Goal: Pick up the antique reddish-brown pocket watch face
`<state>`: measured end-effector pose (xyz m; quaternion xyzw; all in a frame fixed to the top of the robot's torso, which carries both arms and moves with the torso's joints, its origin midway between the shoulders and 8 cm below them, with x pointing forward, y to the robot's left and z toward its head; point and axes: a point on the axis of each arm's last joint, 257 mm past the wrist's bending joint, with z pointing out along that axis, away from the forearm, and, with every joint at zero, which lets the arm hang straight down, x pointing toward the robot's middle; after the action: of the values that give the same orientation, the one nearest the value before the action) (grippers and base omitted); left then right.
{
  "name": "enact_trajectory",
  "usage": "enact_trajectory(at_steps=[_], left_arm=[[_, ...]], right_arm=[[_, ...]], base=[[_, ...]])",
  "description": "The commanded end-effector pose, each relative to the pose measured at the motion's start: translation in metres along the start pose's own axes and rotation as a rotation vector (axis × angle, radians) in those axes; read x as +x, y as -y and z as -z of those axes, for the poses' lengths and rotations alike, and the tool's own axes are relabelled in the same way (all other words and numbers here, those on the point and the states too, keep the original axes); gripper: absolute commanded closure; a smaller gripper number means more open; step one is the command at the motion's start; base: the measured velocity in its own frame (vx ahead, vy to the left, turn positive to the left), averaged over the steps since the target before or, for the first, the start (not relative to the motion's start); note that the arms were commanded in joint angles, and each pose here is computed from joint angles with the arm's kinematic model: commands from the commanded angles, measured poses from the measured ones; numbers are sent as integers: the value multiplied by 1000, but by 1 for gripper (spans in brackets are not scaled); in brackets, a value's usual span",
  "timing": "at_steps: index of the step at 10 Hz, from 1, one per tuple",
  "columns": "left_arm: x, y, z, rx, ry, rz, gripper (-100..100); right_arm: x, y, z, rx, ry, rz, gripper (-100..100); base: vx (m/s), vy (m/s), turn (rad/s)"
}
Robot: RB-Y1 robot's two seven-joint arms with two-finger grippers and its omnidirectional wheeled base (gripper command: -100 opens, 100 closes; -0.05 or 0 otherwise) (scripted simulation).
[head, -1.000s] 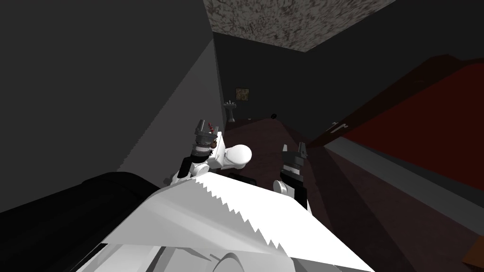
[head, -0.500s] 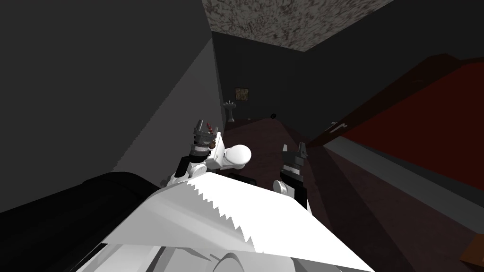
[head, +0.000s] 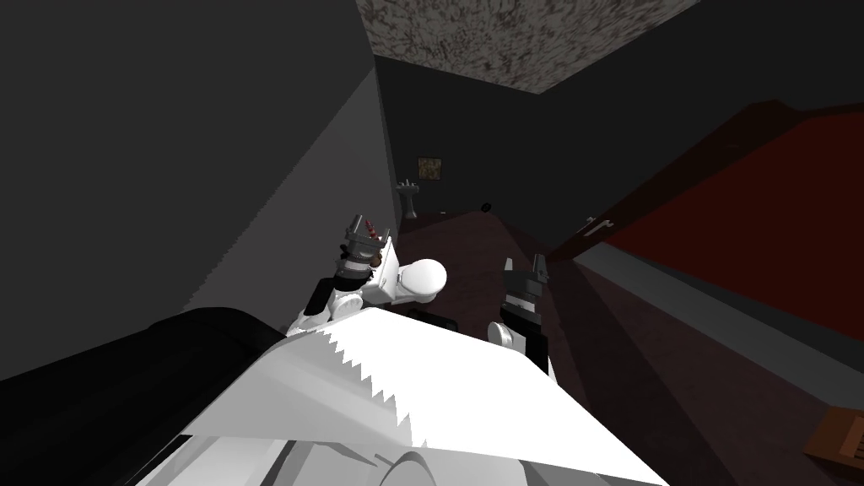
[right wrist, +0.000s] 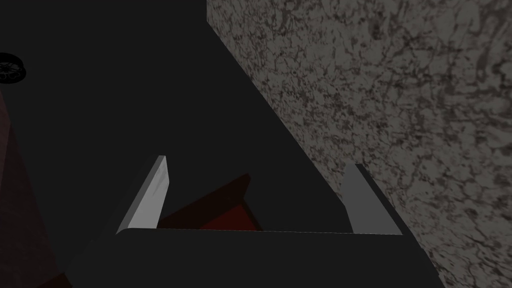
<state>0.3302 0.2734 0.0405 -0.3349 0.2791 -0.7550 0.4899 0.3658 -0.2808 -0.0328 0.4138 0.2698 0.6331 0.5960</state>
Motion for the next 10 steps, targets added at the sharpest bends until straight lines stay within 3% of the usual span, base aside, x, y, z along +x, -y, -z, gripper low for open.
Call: enact_trajectory(at_steps=[1, 4, 6, 8, 10], left_arm=[[-5, -1, 0, -9, 15, 40, -100], [-11, -6, 2, -49, 20, 105, -100], [-18, -8, 2, -51, 49, 150, -100], [-21, -13, 4, -95, 43, 188, -100], [-28, -15, 4, -97, 76, 234, -100]], right_arm=[[0, 0, 0, 0, 0, 0, 0], [0, 0, 0, 0, 0, 0, 0], [0, 0, 0, 0, 0, 0, 0], [0, 0, 0, 0, 0, 0, 0], [0, 0, 0, 0, 0, 0, 0]], base=[[15, -12, 5], [16, -17, -24], [11, -7, 3], [28, -22, -36], [6, -6, 2]])
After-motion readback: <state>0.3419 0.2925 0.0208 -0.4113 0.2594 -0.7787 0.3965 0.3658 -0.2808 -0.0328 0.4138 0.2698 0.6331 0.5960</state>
